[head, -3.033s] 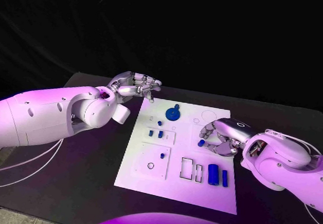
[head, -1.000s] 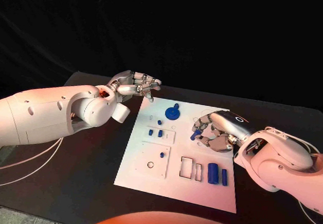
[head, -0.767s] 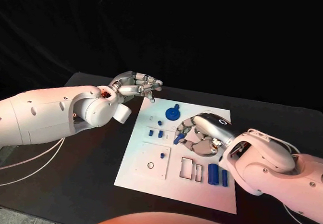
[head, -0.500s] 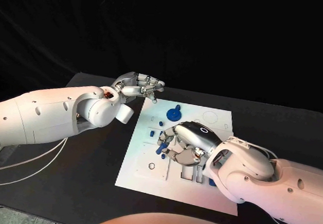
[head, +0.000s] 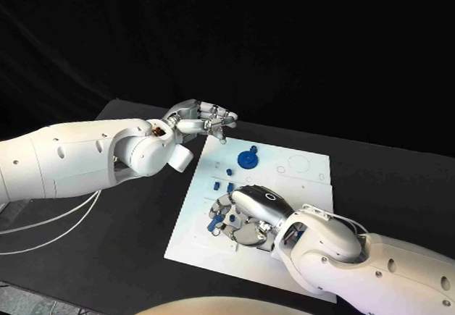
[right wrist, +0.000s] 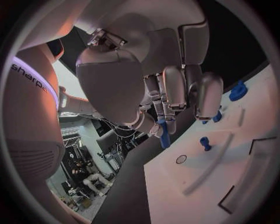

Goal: Assemble the parts on the task board

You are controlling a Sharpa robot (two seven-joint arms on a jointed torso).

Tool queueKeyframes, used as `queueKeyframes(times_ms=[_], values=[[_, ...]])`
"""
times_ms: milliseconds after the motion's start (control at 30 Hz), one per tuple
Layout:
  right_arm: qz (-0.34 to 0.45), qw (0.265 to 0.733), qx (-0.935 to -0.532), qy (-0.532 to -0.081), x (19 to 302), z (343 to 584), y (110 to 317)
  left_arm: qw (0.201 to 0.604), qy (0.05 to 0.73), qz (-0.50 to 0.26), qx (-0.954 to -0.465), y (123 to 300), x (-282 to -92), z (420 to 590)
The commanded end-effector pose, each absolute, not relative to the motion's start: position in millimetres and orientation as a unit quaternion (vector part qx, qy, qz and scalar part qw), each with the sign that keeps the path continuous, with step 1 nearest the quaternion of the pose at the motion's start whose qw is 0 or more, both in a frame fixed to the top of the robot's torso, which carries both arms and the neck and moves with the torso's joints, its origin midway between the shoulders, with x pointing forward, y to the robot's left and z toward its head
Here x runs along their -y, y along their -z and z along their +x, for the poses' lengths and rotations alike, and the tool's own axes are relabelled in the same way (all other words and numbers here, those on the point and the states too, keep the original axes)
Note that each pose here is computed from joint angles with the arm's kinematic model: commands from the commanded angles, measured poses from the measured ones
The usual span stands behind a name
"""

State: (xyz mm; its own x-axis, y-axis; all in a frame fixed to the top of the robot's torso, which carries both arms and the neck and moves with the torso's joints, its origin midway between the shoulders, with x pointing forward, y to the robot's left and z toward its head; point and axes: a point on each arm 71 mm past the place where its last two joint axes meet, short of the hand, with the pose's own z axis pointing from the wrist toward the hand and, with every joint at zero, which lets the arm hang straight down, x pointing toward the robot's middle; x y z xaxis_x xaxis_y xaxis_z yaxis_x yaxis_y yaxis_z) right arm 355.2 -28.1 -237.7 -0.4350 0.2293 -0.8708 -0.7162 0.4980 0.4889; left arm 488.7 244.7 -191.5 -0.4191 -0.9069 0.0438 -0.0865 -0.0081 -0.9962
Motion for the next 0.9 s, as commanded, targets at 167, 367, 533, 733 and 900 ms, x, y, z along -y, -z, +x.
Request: queueKeyframes(times_ms=[167,367,533,733,900], values=[[-0.197,0.494,-0.715,-0.454,27.0,356.3,246.8,0.345,0.590,-0.403,-0.608,190.4,-241.6,488.2],[-0.200,0.503,-0.716,-0.441,26.6,358.1,249.5,0.345,0.590,-0.403,-0.609,190.4,-241.7,488.2],[-0.205,0.503,-0.718,-0.434,24.3,357.9,251.9,0.345,0.590,-0.403,-0.609,190.3,-241.7,488.0],[-0.212,0.504,-0.724,-0.420,24.6,359.1,255.9,0.345,0.590,-0.403,-0.609,190.3,-242.2,487.8],[-0.216,0.506,-0.727,-0.410,24.9,360.1,258.4,0.345,0.590,-0.403,-0.609,190.2,-242.7,487.6]])
